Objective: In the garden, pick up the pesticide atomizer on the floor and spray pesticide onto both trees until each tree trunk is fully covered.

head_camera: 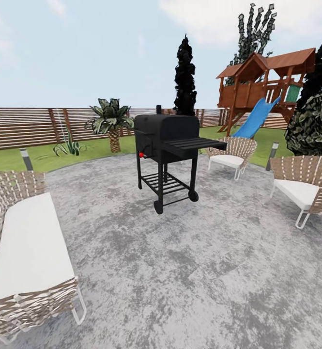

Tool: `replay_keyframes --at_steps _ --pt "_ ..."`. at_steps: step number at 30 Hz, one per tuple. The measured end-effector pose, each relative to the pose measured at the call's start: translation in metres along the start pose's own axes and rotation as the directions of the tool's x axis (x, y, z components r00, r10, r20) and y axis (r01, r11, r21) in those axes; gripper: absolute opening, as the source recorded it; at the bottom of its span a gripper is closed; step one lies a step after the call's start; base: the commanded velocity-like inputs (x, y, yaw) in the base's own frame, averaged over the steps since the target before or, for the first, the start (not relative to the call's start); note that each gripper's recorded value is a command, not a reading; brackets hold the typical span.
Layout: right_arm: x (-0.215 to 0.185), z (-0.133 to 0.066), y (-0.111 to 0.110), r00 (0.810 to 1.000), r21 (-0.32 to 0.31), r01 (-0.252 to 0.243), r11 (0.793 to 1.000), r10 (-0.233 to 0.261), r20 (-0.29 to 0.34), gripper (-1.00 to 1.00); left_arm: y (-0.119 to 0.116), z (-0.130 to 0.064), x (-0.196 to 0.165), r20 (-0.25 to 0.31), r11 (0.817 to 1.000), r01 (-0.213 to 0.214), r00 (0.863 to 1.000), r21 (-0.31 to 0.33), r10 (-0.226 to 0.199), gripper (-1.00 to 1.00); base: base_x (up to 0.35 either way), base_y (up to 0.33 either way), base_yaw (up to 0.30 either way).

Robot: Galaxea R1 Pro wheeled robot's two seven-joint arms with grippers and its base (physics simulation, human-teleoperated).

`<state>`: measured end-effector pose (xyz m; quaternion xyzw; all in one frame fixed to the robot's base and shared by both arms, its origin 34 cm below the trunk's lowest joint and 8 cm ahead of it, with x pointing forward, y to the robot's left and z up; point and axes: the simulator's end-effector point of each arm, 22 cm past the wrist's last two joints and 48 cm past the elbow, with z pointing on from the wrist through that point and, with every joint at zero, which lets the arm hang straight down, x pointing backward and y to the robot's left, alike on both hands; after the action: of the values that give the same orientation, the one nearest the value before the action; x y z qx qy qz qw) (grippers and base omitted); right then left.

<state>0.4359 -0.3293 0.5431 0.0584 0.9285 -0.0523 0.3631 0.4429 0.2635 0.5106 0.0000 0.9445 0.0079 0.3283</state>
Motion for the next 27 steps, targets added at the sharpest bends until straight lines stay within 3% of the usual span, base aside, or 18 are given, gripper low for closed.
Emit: replay_keyframes --at_steps 7,27 --pt "0.002 0.0 0.001 1.0 -0.002 0.002 1.0 -0.002 -0.004 1.0 -0.001 0.0 0.0 0.0 1.0 0.001 1.0 0.001 -0.001 1.0 0.0 0.0 -0.06" --pt "0.029 0.024 0.006 1.0 -0.01 0.001 1.0 -0.001 -0.007 1.0 0.002 0.026 0.023 0.001 1.0 0.002 1.0 -0.003 -0.002 1.0 0.0 0.0 -0.001"
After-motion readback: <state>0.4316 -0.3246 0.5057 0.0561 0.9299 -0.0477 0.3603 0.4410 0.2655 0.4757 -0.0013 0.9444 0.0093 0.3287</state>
